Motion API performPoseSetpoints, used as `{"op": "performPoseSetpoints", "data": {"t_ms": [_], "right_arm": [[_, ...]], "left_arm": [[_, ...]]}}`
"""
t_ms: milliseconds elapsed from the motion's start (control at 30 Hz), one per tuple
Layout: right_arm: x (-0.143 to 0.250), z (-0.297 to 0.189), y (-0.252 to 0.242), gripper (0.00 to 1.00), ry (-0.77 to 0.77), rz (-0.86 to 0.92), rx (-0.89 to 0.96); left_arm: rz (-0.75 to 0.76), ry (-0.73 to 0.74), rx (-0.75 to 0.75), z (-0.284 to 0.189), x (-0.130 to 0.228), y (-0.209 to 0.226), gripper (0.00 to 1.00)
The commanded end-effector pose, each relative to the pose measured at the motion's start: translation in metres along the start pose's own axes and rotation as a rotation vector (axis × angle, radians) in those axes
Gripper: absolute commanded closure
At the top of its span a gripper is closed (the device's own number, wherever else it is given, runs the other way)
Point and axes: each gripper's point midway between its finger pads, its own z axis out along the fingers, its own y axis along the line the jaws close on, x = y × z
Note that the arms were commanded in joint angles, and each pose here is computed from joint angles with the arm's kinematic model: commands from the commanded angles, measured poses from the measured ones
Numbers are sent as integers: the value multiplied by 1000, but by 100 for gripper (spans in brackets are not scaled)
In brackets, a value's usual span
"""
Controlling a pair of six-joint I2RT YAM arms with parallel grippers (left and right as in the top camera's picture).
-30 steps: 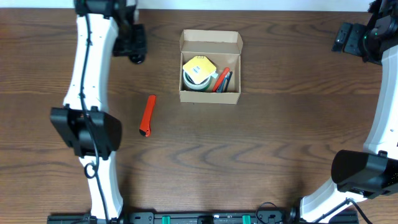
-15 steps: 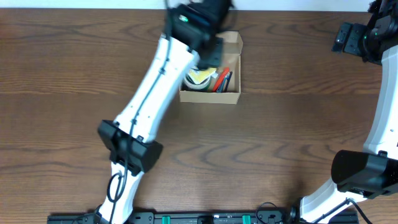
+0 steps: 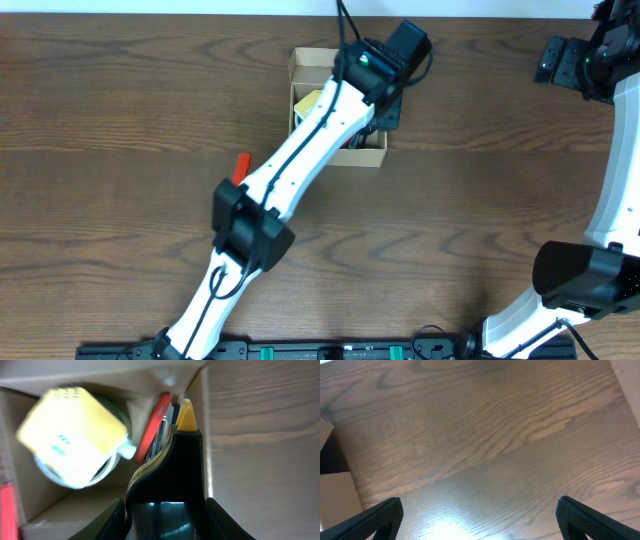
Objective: Pack container
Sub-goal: 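Carry the black dispenser with the left gripper into the box and release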
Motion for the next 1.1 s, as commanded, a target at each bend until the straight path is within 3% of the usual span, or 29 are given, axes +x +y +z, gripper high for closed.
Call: {"op": "performPoseSetpoints", "data": {"t_ms": [0, 767, 867, 1067], "right_arm": [[1, 3, -2, 1, 8, 18, 1], [1, 3, -2, 1, 8, 18, 1], [1, 3, -2, 1, 8, 18, 1], [1, 3, -2, 1, 8, 18, 1]], "left_arm": [[-7, 5, -24, 18, -1, 1, 82], [44, 92, -23, 86, 14, -10, 80], [41, 89, -21, 86, 12, -9, 73], [71, 89, -21, 84, 11, -7, 42]]}}
